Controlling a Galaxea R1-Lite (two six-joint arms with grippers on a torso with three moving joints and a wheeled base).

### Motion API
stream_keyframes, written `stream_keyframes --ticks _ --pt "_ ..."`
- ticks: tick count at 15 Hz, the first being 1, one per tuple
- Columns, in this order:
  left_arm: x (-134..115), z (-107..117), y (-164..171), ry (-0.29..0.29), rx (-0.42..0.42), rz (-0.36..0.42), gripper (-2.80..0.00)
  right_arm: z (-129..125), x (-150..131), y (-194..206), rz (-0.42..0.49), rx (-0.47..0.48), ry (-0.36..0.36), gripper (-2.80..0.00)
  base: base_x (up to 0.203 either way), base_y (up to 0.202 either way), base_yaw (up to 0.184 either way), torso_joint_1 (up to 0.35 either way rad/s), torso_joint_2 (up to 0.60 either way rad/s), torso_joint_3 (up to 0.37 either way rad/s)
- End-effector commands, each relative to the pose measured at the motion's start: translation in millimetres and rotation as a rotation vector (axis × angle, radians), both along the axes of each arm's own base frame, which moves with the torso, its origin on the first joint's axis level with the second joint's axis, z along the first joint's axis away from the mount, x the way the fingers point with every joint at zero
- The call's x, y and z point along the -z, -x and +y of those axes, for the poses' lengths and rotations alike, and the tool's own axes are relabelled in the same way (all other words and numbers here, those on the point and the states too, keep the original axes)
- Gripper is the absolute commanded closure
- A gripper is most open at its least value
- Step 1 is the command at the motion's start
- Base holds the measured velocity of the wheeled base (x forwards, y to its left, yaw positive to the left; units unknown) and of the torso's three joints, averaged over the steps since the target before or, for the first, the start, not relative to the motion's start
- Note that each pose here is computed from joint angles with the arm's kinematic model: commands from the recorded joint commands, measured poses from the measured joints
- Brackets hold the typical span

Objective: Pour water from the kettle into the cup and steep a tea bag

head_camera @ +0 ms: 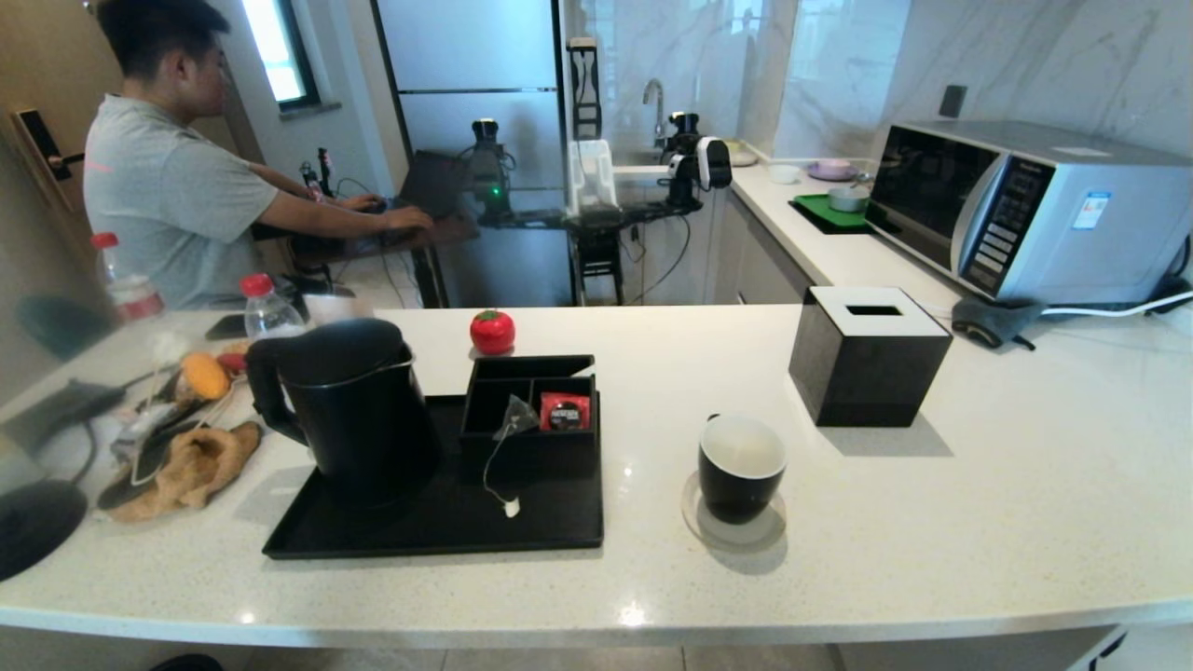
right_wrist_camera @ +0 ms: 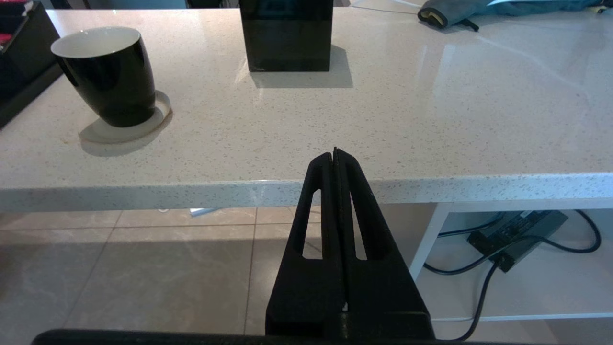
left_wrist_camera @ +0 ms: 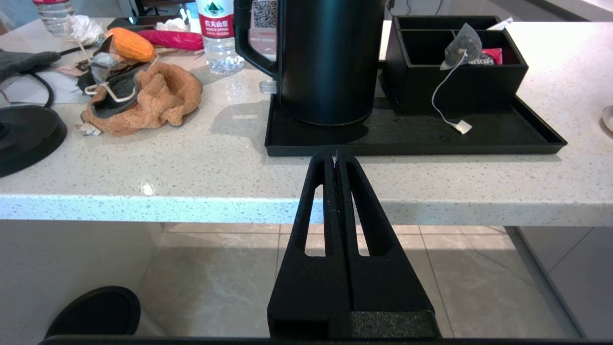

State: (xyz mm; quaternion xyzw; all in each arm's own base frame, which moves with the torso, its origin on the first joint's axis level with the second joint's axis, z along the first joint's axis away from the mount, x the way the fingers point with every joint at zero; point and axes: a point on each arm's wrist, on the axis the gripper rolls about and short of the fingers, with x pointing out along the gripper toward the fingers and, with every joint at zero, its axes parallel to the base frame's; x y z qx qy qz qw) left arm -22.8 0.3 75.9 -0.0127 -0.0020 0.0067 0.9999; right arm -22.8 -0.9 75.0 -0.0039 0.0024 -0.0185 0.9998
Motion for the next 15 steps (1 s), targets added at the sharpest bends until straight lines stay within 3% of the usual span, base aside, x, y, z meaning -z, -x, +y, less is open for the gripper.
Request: stream_keyframes --ticks 1,3,13,15 --pt "0.0 0.0 0.0 0.000 0.000 -0.001 0.00 0.0 -0.1 0.0 -0.001 0.001 -0.014 0.00 0.000 0.000 0.000 0.000 0.00 0.000" --pt "0.0 0.0 0.0 0.000 0.000 -0.001 0.00 -0.1 -0.2 0.0 -0.003 0.005 -0.044 0.00 0.000 0.000 0.000 0.000 0.00 0.000" --pt "0.0 0.0 0.0 -0.010 -0.002 -0.001 0.00 -0.1 -0.2 0.0 -0.003 0.005 -0.046 0.00 0.000 0.000 0.000 0.000 0.00 0.000" --pt "-9.8 -0.1 3.2 -0.009 -0.001 -0.030 0.00 -0.1 -0.2 0.0 -0.004 0.006 -0.047 0.00 0.000 0.000 0.000 0.000 0.00 0.000"
